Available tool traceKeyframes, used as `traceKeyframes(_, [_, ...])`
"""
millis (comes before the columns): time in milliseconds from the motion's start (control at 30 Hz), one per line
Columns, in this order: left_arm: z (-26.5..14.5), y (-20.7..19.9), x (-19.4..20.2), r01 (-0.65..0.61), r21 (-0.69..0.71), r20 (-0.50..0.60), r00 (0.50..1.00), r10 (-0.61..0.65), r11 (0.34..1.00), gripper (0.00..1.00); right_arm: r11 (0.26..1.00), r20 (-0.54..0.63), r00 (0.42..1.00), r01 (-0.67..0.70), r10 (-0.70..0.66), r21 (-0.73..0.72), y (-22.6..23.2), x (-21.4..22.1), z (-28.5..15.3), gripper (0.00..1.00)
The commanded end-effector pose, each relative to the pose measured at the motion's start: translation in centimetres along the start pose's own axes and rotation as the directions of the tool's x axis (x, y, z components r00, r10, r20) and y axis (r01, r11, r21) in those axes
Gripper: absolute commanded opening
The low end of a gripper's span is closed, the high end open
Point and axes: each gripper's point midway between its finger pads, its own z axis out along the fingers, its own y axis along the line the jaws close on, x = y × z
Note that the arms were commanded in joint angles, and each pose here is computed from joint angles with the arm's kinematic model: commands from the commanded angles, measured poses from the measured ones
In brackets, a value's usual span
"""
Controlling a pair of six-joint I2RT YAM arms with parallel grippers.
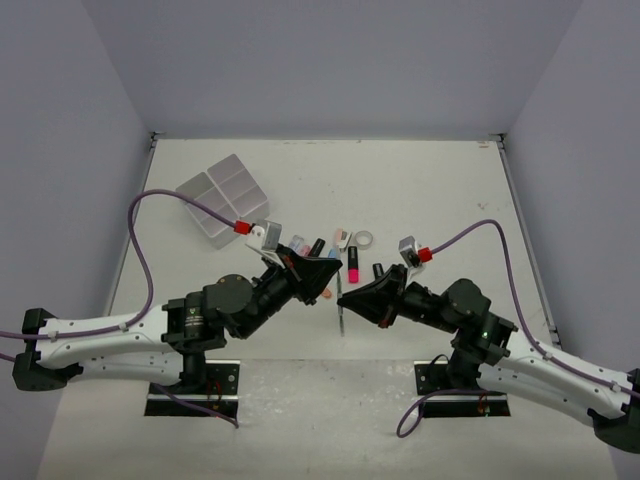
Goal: Sort the stationery into containers
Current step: Close the pen cap on the pen.
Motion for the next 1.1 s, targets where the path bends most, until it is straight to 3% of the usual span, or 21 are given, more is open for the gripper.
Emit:
traceKeyframes(0, [0.2, -0.9, -0.6, -0.011, 0.041, 0.019, 1.0, 0.01, 0.999, 0.0, 0.999, 0.048, 0.998, 0.046, -0.047, 0.005, 0.8, -2.2, -0.1, 0.0])
traceKeyframes(500, [0.1, -0.6, 0.2, -0.016, 0.043, -0.004, 1.0, 0.016, 0.999, 0.0, 0.997, 0.064, 0.996, 0.068, -0.07, 0.025, 1.1, -3.4, -0.2, 0.0])
traceKeyframes(1067, [-0.1, 0.8, -0.8, -0.01, -0.011, 0.043, 0.999, 0.011, 1.0, 0.0, 0.998, 0.052, 0.996, 0.069, -0.069, 0.003, 1.6, -3.3, -0.3, 0.0])
